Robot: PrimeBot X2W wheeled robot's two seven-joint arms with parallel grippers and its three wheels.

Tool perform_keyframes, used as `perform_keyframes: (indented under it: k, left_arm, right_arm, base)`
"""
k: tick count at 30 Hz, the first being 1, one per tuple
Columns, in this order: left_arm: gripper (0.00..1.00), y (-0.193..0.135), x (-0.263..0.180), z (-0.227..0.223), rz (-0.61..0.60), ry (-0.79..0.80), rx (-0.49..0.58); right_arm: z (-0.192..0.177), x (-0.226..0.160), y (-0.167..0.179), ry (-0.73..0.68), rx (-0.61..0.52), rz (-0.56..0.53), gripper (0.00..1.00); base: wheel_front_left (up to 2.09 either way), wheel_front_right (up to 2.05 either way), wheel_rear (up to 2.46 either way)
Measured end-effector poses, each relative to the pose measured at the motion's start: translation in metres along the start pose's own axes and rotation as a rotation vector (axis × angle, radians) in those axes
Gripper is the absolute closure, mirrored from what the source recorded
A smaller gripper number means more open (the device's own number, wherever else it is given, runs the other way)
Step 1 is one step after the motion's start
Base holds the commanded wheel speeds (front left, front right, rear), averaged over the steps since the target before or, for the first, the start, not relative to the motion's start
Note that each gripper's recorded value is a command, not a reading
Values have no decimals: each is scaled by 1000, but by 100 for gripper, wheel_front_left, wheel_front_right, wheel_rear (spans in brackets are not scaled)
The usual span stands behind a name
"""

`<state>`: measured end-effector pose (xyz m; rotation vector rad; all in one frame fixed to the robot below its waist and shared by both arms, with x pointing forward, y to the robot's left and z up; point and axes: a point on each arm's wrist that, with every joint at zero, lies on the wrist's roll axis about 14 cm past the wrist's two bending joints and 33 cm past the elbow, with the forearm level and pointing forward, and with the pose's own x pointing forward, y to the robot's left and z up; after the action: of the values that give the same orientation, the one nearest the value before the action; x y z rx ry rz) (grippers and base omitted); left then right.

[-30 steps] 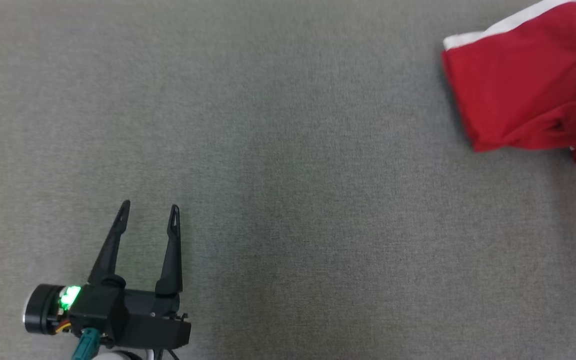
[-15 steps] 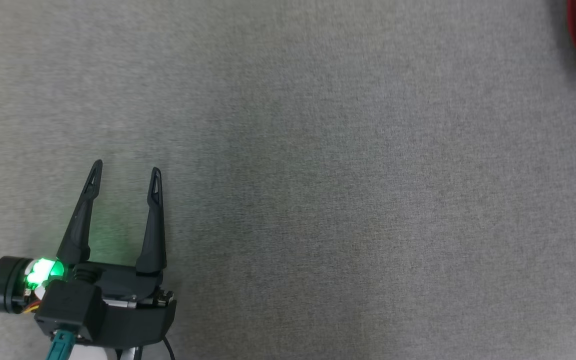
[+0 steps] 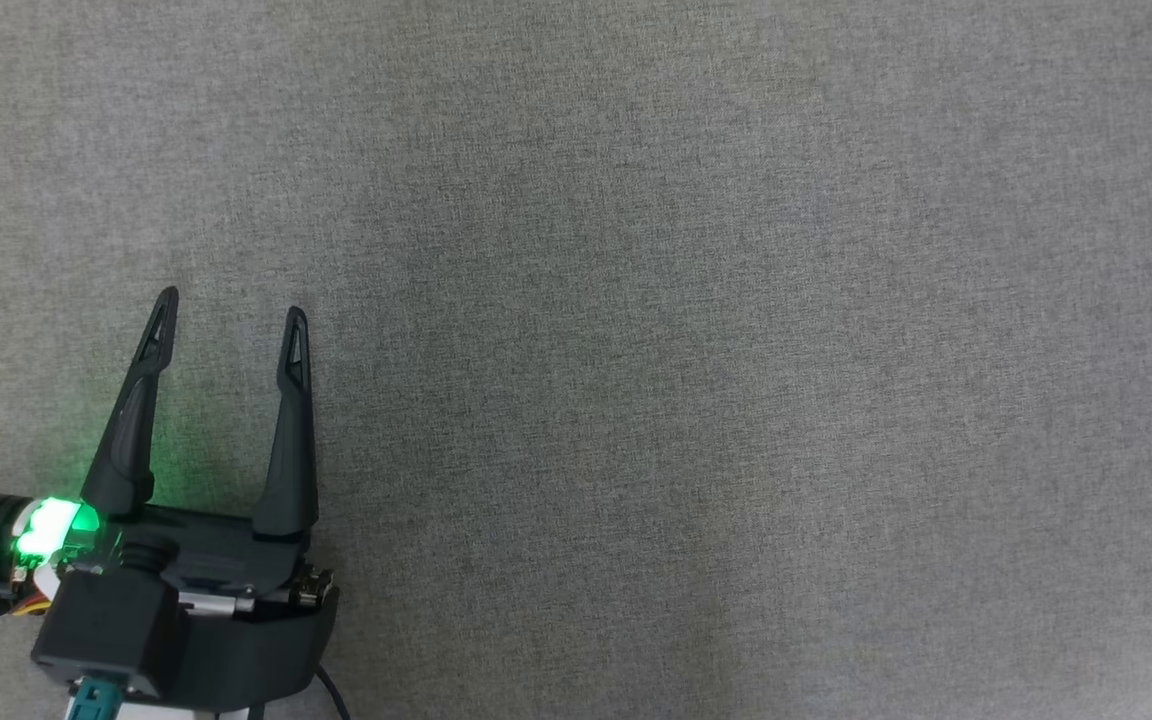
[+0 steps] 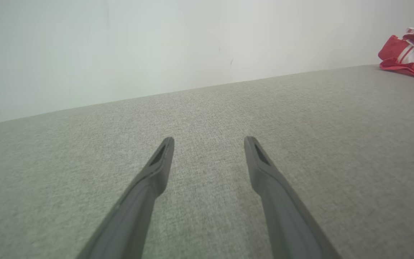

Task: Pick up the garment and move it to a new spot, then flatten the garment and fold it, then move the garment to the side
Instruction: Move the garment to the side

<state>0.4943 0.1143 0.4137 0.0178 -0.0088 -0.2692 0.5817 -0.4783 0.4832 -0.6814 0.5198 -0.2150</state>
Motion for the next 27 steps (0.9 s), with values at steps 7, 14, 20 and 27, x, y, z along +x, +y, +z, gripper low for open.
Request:
perform_keyframes:
  k: [7, 14, 20, 27]
  left_arm:
    - [0, 1, -1, 5, 5, -8, 12]
    - [0, 8, -13, 21, 40, -17, 23]
    - [0, 12, -36, 38, 70, -17, 29]
    - [0, 19, -77, 61, 120, -19, 34]
  right_arm:
    - [12, 2, 0, -29, -13, -10, 0]
    - [59, -15, -6, -192, 63, -23, 0]
    - [93, -47, 11, -353, 104, 34, 0]
    - [127, -104, 38, -527, 253, 109, 0]
  base:
    - [0, 0, 0]
    - [0, 0, 0]
    - [0, 0, 0]
    - [0, 0, 0]
